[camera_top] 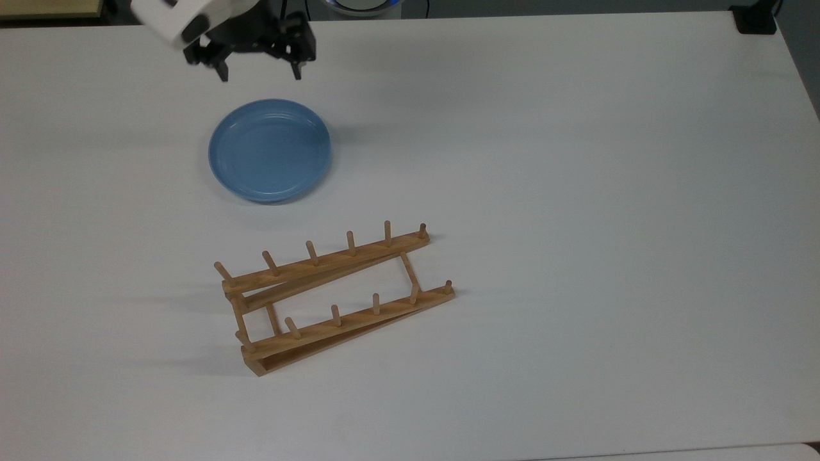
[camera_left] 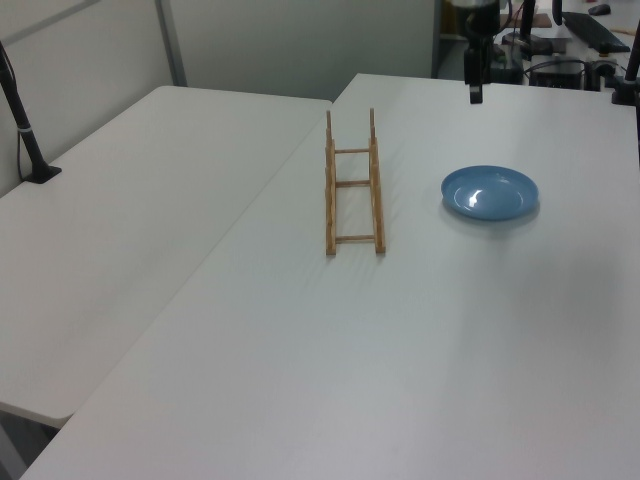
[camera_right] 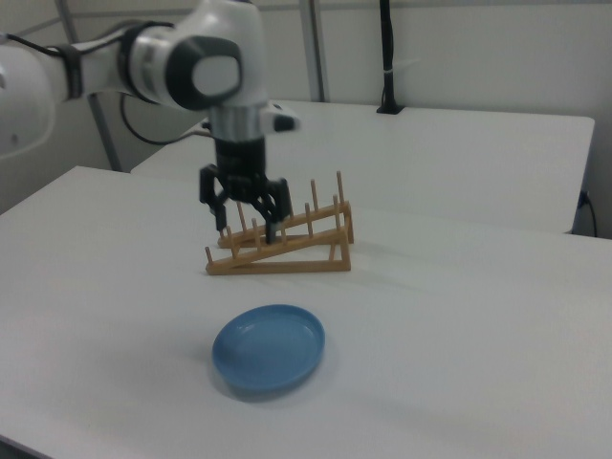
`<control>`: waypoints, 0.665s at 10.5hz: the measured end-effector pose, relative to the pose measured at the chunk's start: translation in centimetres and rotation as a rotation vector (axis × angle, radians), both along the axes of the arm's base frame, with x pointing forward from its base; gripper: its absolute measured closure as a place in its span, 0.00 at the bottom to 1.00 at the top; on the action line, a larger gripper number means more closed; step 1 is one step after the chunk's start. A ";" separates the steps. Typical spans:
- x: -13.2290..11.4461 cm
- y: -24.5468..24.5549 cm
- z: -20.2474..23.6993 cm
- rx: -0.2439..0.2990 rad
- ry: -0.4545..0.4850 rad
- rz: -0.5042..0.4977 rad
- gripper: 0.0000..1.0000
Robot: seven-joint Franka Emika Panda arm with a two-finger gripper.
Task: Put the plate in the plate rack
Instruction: 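Move the open gripper down to the rim of the blue plate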
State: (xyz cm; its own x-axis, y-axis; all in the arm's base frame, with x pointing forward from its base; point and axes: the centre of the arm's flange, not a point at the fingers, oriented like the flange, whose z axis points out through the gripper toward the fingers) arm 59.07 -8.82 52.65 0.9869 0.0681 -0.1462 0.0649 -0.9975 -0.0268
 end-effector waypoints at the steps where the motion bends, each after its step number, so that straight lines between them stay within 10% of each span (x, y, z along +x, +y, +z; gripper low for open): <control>1: 0.2 -2.6 -1.9 0.046 0.020 -0.016 0.00; 7: 0.6 -13.0 -11.6 0.110 0.076 0.066 0.03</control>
State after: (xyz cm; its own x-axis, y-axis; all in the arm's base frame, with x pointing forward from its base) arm 59.67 -21.78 41.03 0.9661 0.1522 -0.2087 0.1238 -0.9819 -0.1431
